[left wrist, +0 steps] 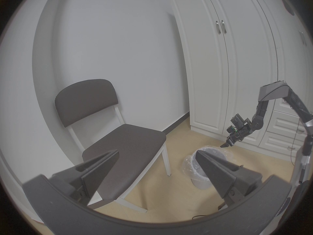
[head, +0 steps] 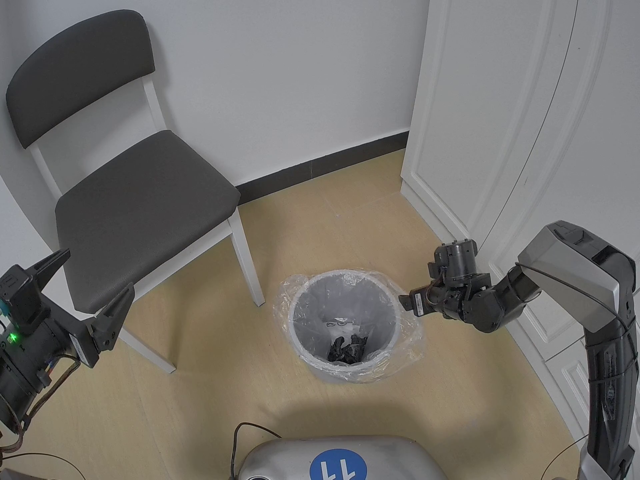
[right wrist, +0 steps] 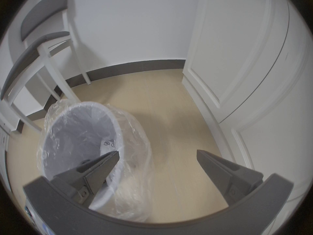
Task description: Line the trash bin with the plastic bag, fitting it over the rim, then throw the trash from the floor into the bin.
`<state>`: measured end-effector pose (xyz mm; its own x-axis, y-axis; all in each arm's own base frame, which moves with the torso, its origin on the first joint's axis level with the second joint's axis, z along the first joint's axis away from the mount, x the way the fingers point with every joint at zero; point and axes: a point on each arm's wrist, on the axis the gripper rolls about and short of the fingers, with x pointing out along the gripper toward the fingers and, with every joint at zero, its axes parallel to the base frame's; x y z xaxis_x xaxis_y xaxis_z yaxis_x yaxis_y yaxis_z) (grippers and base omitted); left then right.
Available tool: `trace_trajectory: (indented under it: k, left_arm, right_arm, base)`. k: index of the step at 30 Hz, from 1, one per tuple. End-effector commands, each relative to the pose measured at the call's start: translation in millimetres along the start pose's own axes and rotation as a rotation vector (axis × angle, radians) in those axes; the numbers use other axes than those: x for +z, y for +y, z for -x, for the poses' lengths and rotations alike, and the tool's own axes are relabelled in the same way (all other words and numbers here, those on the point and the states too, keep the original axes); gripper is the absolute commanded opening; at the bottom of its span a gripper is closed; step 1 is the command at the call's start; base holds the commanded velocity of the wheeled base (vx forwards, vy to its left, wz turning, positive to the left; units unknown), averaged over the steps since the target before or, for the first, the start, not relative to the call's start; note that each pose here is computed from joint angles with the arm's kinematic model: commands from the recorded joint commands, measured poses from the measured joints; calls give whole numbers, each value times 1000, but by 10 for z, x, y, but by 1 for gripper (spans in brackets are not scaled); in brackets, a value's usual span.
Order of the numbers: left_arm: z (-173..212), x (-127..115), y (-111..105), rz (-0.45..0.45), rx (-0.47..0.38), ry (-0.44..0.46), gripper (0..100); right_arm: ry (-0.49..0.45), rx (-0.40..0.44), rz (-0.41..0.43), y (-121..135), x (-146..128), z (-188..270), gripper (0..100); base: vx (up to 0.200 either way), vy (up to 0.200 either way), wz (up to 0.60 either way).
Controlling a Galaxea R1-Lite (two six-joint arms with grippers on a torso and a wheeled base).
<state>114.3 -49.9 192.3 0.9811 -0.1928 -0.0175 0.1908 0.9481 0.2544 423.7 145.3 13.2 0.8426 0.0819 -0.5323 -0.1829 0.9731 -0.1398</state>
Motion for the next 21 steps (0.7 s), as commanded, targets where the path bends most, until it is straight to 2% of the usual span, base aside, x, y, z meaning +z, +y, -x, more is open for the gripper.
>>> trace_trajectory:
  k: [1,10,14,16,21]
  left_arm:
    - [-23,-36,-20,-6,-7,20,100]
    - [-24,-42,-22,-7,-8,23,100]
    - [-22,-43,-19,-7,-7,23,100]
    - [-22,-41,-19,-7,-6,22,100]
    - [-14,-36,-15,-5,-5,17,100]
  right_arm:
    - [99,19,30,-199,-385,-130,100]
    - [124,29,13,-218,-523,-314,100]
    - [108,91,-63,-172,-500,-395,100]
    - [118,94,-89,-155,-516,-452,100]
    - [211,88,-145,-113,-532,-537,100]
  base:
    - [0,0,0]
    - [0,0,0]
    - [0,0,0]
    - [0,0,0]
    - [0,0,0]
